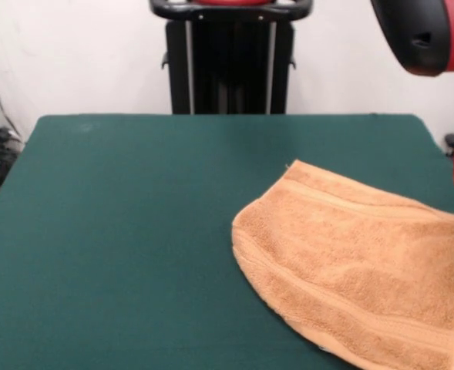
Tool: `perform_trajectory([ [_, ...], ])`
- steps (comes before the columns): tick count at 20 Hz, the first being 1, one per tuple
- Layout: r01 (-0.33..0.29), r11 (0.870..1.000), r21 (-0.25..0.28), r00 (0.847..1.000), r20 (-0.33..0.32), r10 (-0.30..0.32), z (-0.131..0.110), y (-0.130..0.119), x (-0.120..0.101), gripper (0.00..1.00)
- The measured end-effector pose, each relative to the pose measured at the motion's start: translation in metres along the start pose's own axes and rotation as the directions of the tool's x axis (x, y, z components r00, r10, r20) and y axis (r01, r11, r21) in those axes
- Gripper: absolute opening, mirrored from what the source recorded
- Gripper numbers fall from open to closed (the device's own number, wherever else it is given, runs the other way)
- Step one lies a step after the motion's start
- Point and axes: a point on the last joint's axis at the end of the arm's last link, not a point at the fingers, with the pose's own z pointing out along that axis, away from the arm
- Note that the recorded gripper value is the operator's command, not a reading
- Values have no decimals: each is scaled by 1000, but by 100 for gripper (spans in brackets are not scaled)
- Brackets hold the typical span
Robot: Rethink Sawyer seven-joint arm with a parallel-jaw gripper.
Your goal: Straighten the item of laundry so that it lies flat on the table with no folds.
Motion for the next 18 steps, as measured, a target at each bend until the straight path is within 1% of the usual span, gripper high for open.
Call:
perform_trajectory([
  [6, 5, 1000, 10, 1000, 13, -5, 1, -2, -1, 0],
  [12, 12, 1000, 13, 1000, 21, -12, 8, -1, -1, 0],
  [18, 16, 1000, 16, 999, 29, -17, 7, 0, -3, 0],
])
